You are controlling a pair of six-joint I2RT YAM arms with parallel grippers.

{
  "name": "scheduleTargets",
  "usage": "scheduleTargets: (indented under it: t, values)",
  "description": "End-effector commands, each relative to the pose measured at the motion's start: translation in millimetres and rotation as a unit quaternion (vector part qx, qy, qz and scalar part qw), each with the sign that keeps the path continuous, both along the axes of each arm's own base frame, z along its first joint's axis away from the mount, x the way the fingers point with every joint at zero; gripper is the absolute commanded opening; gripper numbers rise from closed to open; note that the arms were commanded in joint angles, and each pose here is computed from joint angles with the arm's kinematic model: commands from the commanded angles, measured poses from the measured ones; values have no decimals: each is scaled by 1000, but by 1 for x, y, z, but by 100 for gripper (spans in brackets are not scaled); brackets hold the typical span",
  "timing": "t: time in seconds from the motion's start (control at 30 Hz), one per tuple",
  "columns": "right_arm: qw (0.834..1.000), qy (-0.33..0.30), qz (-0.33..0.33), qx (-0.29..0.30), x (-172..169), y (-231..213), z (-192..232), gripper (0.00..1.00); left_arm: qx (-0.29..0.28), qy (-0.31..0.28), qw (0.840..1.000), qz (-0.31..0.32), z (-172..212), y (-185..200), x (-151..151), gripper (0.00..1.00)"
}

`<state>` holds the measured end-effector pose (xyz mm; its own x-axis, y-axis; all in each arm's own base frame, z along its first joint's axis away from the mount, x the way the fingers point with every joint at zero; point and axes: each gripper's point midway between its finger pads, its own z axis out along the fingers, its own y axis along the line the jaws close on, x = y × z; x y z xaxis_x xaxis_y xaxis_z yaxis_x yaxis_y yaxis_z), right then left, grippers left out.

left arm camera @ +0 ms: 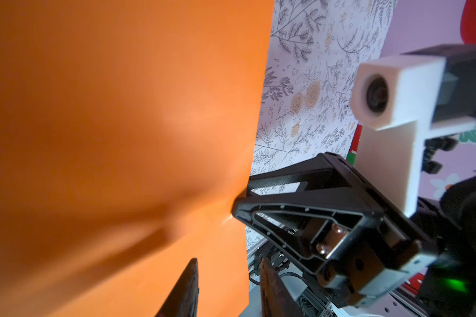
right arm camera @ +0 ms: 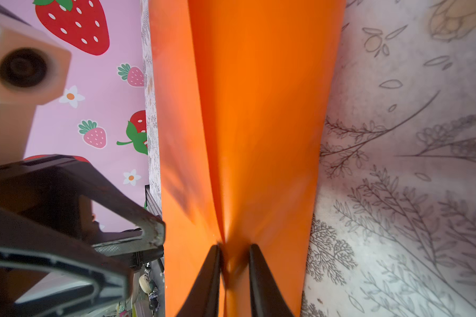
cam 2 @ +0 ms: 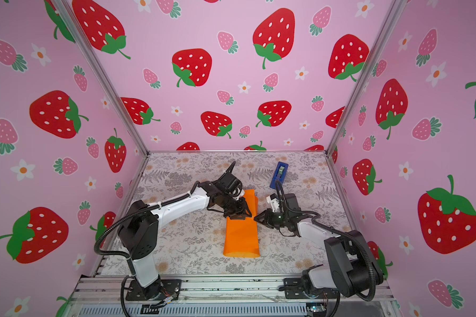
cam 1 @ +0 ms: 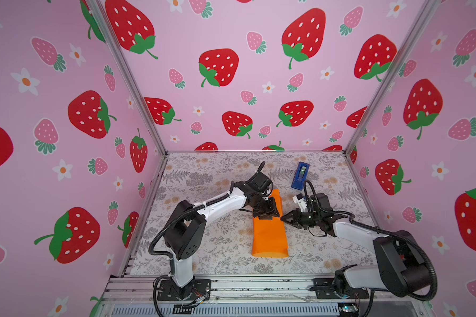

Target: Wrap the gift box in paper

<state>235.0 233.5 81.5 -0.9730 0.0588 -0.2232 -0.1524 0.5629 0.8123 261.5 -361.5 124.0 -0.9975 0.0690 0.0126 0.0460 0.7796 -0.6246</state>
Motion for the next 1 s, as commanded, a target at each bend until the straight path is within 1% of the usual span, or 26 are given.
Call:
scheduleTargets:
  t: [0.0,0.17,0.3,0.53,0.63,0.73,0.83,0.97]
  values:
    - [999,22,-3,-25,-8,-7,-16,21,43,8,999,-4,-12,21,-5,36]
    - [1000,13,-2,-22,-8,-7,-3,27,49,37,998,-1,-37,23,-11,35]
    - [1000,6,1,-16,-11,-8,8,28,50,54,997,4,-53,25,-14,34]
    - [1000,16,16,-5,-27,-7,11,28,50,57,997,9,-55,27,-15,34]
    - [999,24,19,-9,-34,-8,4,27,50,56,997,9,-55,27,-15,34]
    - [999,30,26,-5,-39,-7,2,24,50,56,997,11,-54,27,-15,34]
    - [999,30,31,0,-43,-5,3,23,51,56,997,12,-55,27,-15,34]
    - [999,32,41,9,-48,-2,6,18,51,57,997,14,-55,28,-15,34]
